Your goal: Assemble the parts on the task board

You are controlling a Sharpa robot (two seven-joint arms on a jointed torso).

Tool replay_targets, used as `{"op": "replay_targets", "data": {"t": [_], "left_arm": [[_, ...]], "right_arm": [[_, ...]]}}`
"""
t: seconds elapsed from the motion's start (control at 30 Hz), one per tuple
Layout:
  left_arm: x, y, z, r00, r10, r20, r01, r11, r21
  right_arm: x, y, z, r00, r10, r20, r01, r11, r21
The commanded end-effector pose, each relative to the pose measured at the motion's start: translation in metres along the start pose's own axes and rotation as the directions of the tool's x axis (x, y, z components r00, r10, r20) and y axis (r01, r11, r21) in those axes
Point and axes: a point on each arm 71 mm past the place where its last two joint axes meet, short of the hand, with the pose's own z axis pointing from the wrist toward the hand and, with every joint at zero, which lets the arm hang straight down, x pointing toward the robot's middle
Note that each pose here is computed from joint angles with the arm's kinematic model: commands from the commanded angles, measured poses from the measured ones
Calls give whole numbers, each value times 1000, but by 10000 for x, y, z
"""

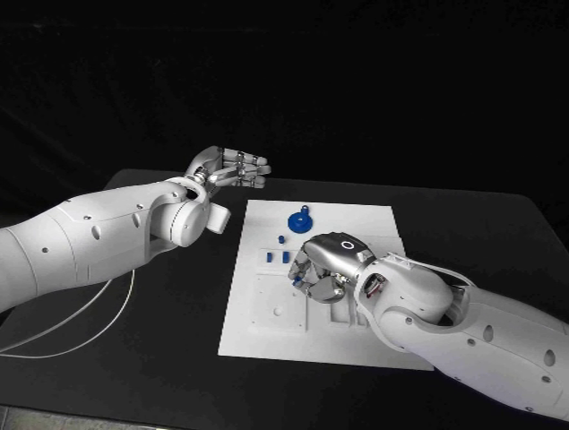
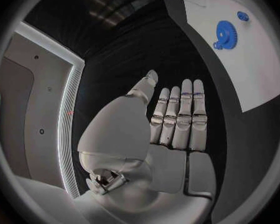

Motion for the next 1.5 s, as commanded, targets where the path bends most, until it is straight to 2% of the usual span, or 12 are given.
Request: {"op": "replay_targets", "data": {"t": [0.03, 0.53, 1.5], "left_arm": [[17, -12, 8, 1000, -8, -2, 8, 1000, 3], [20, -8, 9, 1000, -10, -10, 10, 1000, -1], [-3, -1, 7, 1000, -10, -8, 10, 1000, -4]], "right_arm": [[13, 31, 3, 998, -62, 33, 63, 998, -28], [151, 36, -11, 997, -73, 6, 73, 997, -30], [252, 48, -46, 998, -60, -31, 59, 998, -36]]}}
